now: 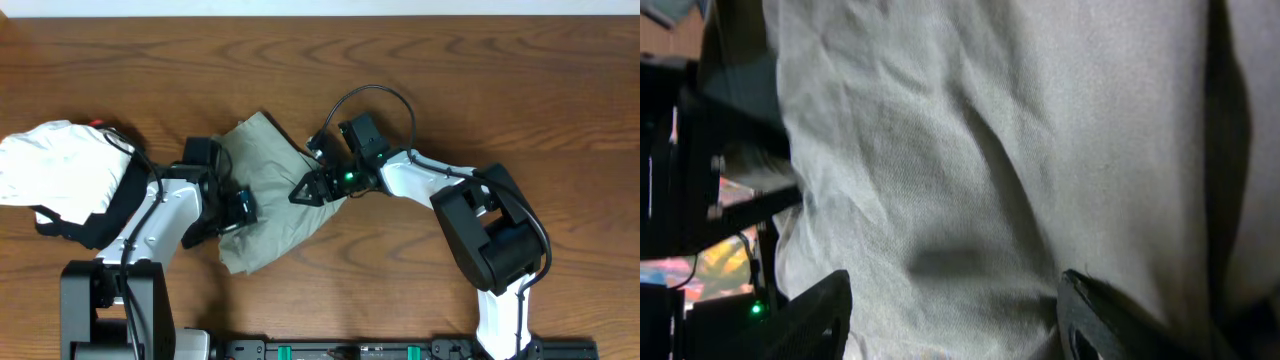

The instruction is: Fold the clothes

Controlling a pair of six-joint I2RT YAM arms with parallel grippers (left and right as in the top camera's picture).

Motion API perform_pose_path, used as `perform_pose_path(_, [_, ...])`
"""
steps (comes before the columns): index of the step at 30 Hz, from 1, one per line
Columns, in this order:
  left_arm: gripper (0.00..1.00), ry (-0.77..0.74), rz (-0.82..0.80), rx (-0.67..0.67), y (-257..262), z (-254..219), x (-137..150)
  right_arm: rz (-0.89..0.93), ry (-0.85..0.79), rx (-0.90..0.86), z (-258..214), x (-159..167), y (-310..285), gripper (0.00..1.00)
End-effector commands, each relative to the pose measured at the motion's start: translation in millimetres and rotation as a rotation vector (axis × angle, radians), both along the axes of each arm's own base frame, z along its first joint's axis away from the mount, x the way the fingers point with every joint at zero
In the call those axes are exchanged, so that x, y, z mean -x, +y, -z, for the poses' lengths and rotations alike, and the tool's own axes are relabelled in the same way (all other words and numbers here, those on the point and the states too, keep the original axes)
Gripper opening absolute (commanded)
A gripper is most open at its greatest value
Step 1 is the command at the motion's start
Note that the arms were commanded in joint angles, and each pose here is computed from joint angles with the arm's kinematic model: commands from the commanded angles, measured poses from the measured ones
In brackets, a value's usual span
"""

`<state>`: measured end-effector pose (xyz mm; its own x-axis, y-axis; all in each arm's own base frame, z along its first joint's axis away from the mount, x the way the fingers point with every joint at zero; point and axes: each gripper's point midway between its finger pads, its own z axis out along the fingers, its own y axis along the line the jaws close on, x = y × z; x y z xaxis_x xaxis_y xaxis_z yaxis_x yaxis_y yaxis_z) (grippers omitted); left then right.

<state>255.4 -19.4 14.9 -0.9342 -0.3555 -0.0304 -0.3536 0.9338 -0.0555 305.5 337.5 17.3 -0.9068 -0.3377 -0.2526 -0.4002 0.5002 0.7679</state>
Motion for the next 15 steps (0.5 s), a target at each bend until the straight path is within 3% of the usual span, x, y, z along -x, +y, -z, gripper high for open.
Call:
perform_pose_path(1, [0.98,-0.078,-0.005,-0.034,5.4,-2.8,-17.6,0.121,0.114,0.234,66.4,5.4,-46.6,0.65])
perform_pose_path(15, [0.96,-0.403,-0.021,-0.087,13.6,-25.4,-93.9,0.135,0.163,0.267,70.1,7.5,-66.4,0.64])
